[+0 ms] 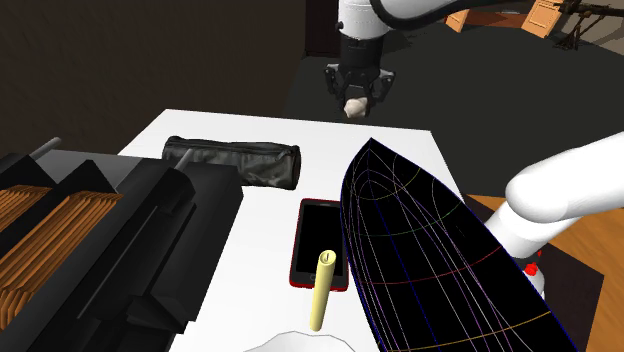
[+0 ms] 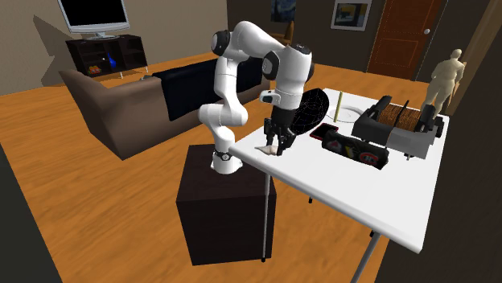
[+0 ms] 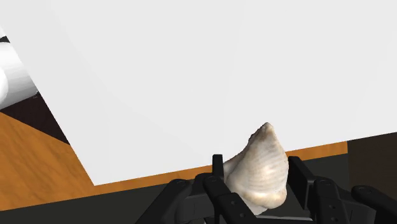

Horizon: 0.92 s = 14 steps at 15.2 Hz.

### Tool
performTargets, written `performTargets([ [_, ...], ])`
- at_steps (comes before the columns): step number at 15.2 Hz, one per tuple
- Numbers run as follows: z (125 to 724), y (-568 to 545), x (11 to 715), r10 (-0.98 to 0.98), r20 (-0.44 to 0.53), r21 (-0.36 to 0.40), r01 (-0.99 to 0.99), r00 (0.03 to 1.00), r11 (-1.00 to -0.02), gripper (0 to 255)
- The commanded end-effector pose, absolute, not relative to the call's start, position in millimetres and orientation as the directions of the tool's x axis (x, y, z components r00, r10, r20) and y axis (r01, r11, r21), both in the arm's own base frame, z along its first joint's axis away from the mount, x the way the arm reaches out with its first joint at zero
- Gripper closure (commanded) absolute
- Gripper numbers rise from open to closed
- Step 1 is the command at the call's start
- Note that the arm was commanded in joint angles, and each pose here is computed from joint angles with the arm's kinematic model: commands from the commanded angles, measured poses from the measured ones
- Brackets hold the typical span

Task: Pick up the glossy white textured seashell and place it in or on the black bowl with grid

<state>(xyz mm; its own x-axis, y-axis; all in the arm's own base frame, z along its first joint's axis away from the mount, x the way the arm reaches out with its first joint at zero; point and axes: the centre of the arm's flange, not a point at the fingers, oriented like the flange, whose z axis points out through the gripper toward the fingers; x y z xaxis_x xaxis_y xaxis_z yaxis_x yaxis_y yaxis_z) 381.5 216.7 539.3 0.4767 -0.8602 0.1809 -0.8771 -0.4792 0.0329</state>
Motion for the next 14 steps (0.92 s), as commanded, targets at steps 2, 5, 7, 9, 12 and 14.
performTargets([
  [2, 556.0, 216.6, 380.4, -0.86, 0.181, 0.033, -0.877, 0.477, -0.479, 255],
  [5, 571.8, 216.6, 380.4, -0.86, 0.181, 0.033, -0.877, 0.477, -0.479, 255],
  [7, 582.4, 216.6, 380.4, -0.86, 0.181, 0.033, -0.877, 0.477, -0.479, 255],
  [9, 592.9, 216.6, 380.4, -0.86, 0.181, 0.033, -0.877, 0.477, -0.479, 255],
  [12, 608.8, 216.6, 380.4, -0.86, 0.181, 0.033, -0.877, 0.477, -0.479, 255],
  [14, 619.3, 216.6, 380.4, -0.86, 0.181, 0.033, -0.877, 0.477, -0.479, 255],
])
